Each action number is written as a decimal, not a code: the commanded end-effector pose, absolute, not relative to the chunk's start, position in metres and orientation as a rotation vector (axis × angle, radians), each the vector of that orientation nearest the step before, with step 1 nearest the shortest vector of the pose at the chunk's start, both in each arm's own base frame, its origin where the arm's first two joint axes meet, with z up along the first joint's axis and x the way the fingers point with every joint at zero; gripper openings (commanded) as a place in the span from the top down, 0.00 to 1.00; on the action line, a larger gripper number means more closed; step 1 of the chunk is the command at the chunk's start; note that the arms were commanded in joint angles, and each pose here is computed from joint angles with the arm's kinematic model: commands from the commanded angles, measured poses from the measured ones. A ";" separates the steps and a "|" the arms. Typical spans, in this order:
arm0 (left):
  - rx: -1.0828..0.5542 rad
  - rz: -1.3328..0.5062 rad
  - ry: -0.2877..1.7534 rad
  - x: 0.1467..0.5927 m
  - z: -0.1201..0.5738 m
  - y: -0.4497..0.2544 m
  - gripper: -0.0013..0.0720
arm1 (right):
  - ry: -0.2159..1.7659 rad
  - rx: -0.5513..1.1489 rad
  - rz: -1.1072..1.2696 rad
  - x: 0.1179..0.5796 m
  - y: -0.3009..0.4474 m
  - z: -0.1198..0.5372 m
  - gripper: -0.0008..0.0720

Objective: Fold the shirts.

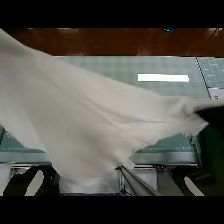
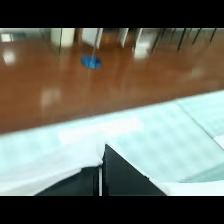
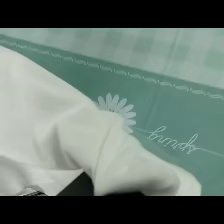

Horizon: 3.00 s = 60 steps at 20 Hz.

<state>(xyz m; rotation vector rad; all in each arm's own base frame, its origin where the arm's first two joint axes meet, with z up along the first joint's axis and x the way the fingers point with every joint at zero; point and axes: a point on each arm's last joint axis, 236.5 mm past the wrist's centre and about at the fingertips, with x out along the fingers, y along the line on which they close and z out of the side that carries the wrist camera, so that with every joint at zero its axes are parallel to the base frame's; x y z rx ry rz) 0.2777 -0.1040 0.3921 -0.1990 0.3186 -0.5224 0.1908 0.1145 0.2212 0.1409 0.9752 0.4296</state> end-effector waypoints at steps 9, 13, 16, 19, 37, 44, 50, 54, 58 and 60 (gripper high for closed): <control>-0.480 -0.482 0.847 0.536 0.117 -0.135 0.96 | 1.196 0.371 0.201 0.358 0.125 -0.010 0.96; -0.659 -0.407 1.086 0.531 0.046 -0.131 0.49 | 1.247 0.500 0.143 0.414 0.097 -0.032 0.95; -0.668 -0.416 1.226 0.504 0.029 -0.113 0.29 | 1.188 0.576 0.154 0.451 0.080 -0.009 0.43; -0.621 -0.454 1.372 0.459 0.031 -0.080 0.29 | 1.138 0.588 0.130 0.461 0.033 0.039 0.43; -0.837 -0.232 1.716 0.172 -0.103 -0.089 0.29 | 1.269 0.666 -0.124 0.258 -0.035 -0.061 0.43; -0.794 -0.268 1.752 0.157 -0.117 -0.131 0.29 | 1.265 0.670 -0.120 0.259 -0.034 -0.060 0.43; -0.810 -0.299 1.642 0.183 -0.114 -0.148 0.95 | 1.184 0.730 -0.092 0.282 -0.029 -0.055 0.43; -0.789 -0.323 1.608 0.195 -0.107 -0.148 0.96 | 1.244 0.803 -0.008 0.289 -0.007 -0.077 0.43; -0.786 -0.327 1.596 0.200 -0.104 -0.148 0.96 | 1.286 0.822 0.046 0.309 0.013 -0.099 0.43; -0.786 -0.327 1.597 0.200 -0.104 -0.148 0.96 | 1.299 0.800 0.081 0.327 0.022 -0.102 0.43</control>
